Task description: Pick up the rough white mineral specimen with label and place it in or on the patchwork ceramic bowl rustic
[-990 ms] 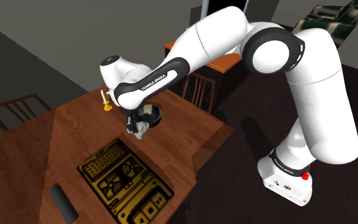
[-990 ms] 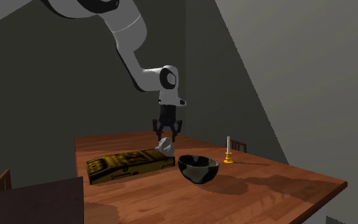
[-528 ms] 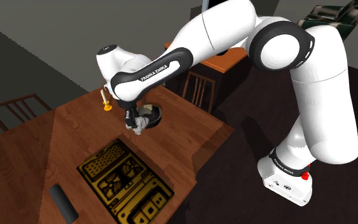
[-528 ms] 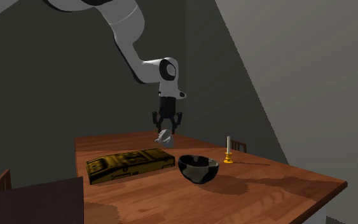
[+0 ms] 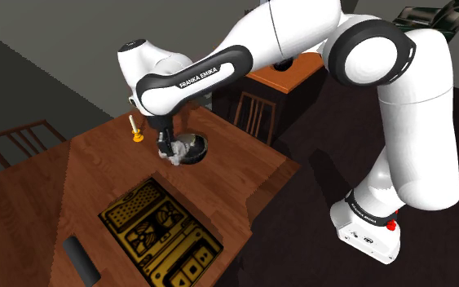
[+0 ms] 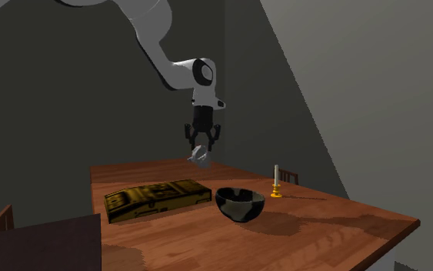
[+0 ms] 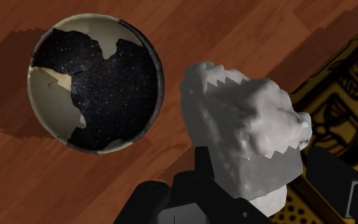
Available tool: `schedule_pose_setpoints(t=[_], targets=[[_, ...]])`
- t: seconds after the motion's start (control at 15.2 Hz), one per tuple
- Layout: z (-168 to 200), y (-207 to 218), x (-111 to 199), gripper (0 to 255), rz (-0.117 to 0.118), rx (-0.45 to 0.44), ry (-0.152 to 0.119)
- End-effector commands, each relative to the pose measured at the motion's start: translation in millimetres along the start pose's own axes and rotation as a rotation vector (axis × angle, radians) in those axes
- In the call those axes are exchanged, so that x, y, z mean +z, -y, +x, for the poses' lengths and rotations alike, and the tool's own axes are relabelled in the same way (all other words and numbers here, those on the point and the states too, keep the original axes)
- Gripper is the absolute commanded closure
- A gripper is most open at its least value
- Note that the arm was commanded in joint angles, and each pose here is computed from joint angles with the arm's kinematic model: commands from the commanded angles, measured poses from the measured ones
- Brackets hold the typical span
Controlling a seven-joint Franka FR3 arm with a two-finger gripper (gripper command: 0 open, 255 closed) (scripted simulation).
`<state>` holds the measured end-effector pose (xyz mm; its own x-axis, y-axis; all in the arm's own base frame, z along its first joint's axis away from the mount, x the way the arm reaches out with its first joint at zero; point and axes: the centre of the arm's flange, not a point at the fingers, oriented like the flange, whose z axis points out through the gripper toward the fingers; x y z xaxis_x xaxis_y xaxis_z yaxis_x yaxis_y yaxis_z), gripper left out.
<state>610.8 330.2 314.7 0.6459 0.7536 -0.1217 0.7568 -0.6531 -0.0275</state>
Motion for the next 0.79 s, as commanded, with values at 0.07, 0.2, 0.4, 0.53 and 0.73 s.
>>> schedule_pose_setpoints(t=[0.07, 0.2, 0.4, 0.53, 0.73], targets=[[-4, -12, -8, 255, 0.000, 0.000, 0.000], [-9, -37, -14, 255, 0.000, 0.000, 0.000], [-17, -75, -22, 255, 0.000, 0.000, 0.000], [-23, -100, -28, 255, 0.000, 0.000, 0.000], [-33, -145, -38, 255, 0.000, 0.000, 0.000]])
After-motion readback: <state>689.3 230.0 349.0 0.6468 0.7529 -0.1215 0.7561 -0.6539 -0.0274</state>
